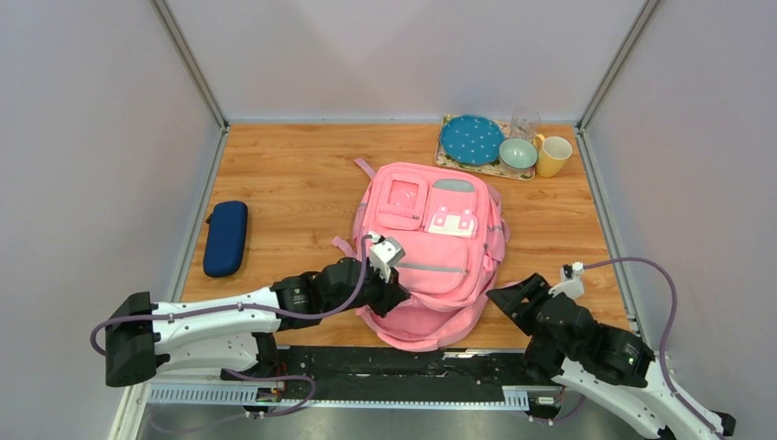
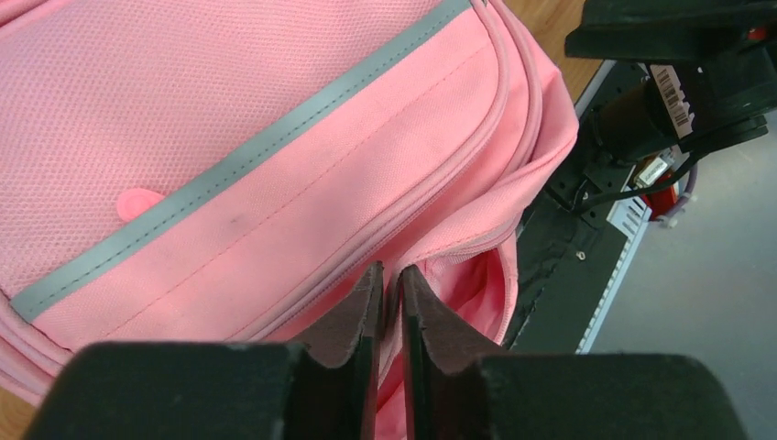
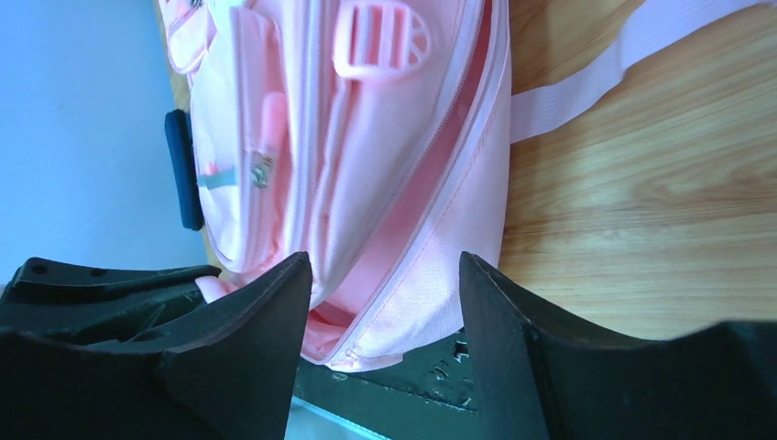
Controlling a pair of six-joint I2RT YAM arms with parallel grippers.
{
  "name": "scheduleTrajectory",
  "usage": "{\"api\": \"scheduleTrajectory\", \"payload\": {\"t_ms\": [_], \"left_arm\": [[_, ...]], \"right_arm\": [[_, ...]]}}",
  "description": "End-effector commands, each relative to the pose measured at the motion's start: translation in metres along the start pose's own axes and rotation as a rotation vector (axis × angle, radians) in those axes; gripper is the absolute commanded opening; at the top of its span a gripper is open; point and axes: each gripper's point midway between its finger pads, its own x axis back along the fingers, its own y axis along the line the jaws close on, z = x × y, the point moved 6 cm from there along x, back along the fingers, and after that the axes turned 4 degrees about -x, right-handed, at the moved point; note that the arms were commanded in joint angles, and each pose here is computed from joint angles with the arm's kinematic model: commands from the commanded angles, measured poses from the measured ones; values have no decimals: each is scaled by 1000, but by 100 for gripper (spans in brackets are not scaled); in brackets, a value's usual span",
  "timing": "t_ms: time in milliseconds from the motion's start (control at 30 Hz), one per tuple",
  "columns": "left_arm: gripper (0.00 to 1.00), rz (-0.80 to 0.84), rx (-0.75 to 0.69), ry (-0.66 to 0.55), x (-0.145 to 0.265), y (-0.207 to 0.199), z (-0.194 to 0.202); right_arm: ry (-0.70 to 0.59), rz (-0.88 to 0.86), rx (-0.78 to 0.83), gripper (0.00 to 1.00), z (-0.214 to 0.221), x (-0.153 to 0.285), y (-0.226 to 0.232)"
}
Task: Pack the student bag
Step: Place the book in the student bag, then zip the student bag at the center of the board.
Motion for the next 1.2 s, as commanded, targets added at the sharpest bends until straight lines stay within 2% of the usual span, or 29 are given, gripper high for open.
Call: {"api": "scheduleTrajectory", "payload": {"t_ms": [0,67,133,167,267,333,400,433,467,567,700,867,1000,1033,1167], "left_arm": [[40,41,-29,21,-1,-5,-8],[51,91,-47,52,5,-12,-13],[79,112,-82,84,14,-15,-15],[80,165,-94,82,20,-23,-24],[80,193,-91,57,39,-27,-34],[80,215,-78,-13,56,-30,-45],[80,120,-61,-63,65,-18,-48],[80,34,-62,-28,68,-5,-39],[80,-123,-64,-28,67,15,-33],[83,-336,-72,48,69,47,-7],[86,-450,46,121,67,77,25],[87,-363,239,82,64,100,46],[89,-266,326,37,58,108,55],[89,-180,334,5,55,102,50],[89,-93,438,-57,49,104,56]], "right_arm": [[-100,123,60,64,-20,12,-3],[-91,184,84,64,-20,11,-1],[-79,212,101,64,-18,10,-1],[-73,217,105,65,-17,9,1],[-57,192,103,67,-14,6,5],[-58,152,81,69,-13,4,7],[-44,119,58,70,-9,0,8],[-40,97,42,71,-8,-1,9],[-21,87,34,72,-4,-3,9],[25,52,16,73,9,-16,14],[70,45,11,77,22,-34,22],[56,78,28,84,25,-45,25],[37,68,30,87,23,-48,27],[35,67,31,88,23,-48,27],[30,71,29,89,23,-48,24]]}}
